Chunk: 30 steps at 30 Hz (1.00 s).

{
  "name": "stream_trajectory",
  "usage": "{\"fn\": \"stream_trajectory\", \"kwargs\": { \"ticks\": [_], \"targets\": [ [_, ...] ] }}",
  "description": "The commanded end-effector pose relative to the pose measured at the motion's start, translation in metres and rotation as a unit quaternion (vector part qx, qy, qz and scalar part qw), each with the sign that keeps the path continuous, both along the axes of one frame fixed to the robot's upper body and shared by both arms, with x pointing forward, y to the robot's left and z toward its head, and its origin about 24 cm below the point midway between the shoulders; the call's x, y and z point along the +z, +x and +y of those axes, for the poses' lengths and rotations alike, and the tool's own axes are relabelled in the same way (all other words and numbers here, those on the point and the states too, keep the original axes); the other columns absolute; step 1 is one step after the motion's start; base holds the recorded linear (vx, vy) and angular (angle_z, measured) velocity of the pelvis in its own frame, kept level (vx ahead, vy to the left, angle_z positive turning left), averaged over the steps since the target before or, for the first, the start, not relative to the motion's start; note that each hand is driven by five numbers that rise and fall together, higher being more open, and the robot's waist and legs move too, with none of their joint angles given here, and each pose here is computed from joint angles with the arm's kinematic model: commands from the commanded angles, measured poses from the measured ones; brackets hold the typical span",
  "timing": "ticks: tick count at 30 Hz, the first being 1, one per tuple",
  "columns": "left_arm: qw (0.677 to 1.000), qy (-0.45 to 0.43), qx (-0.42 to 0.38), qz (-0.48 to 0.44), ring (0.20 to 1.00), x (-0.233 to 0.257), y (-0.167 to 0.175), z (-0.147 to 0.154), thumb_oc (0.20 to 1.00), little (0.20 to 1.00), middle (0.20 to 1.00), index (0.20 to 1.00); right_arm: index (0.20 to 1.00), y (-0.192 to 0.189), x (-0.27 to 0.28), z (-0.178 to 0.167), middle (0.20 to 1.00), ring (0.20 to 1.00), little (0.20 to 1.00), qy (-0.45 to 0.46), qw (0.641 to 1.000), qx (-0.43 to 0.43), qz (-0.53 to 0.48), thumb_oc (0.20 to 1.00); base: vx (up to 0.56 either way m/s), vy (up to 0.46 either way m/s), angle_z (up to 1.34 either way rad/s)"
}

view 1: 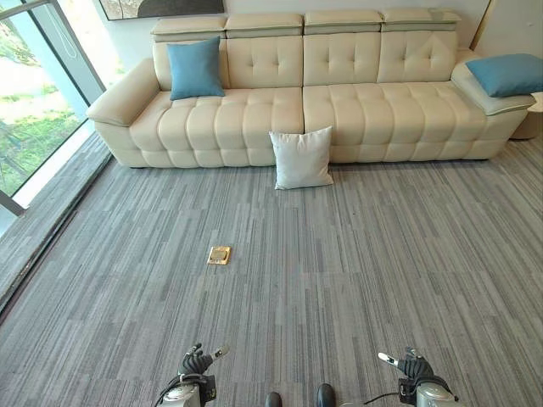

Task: Pick up all the scattered cushions and arrange them neatly on the sofa.

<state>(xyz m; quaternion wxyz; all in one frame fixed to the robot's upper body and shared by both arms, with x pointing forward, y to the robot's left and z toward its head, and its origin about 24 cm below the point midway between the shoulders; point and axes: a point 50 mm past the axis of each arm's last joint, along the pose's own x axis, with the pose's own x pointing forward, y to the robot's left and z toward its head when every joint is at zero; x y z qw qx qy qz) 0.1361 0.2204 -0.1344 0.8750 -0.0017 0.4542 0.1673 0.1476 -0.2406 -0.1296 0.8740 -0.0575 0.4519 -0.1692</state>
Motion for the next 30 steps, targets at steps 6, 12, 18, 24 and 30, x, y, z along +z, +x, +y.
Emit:
{"fn": "stream_trajectory", "kwargs": {
  "ticks": [6, 12, 18, 24, 30],
  "targets": [
    [1.0, 0.008, 0.007, 0.016, 1.0, -0.004, -0.004, 0.001, 1.0, 1.0, 1.0, 1.0, 1.0, 0.012, 0.007, 0.0, 1.0, 1.0, 1.0, -0.02, 0.999, 0.013, -0.021, 1.0, 0.02, -0.003, -0.01],
    [1.0, 0.007, -0.005, 0.016, 1.0, -0.004, -0.006, -0.003, 1.0, 1.0, 1.0, 1.0, 1.0, 0.006, 0.004, 0.0, 1.0, 1.0, 1.0, -0.027, 0.999, 0.021, -0.009, 1.0, 0.01, 0.001, 0.0],
    [0.999, 0.017, -0.011, 0.027, 1.0, -0.006, -0.011, -0.003, 1.0, 1.0, 1.0, 1.0, 1.0, 0.002, 0.002, 0.001, 1.0, 1.0, 1.0, -0.027, 0.999, 0.022, 0.0, 1.0, 0.0, 0.0, 0.0],
    [0.999, 0.02, 0.005, 0.034, 1.0, -0.007, -0.013, -0.004, 1.0, 1.0, 1.0, 1.0, 1.0, -0.003, -0.002, 0.002, 1.0, 1.0, 1.0, -0.031, 0.999, 0.01, 0.012, 1.0, 0.0, 0.0, 0.0],
    [0.999, 0.017, -0.014, 0.041, 1.0, -0.008, -0.013, -0.003, 1.0, 1.0, 1.0, 1.0, 1.0, -0.007, -0.003, 0.001, 1.0, 1.0, 1.0, -0.03, 0.999, 0.011, 0.021, 1.0, -0.01, -0.002, 0.02]
  ]
}}
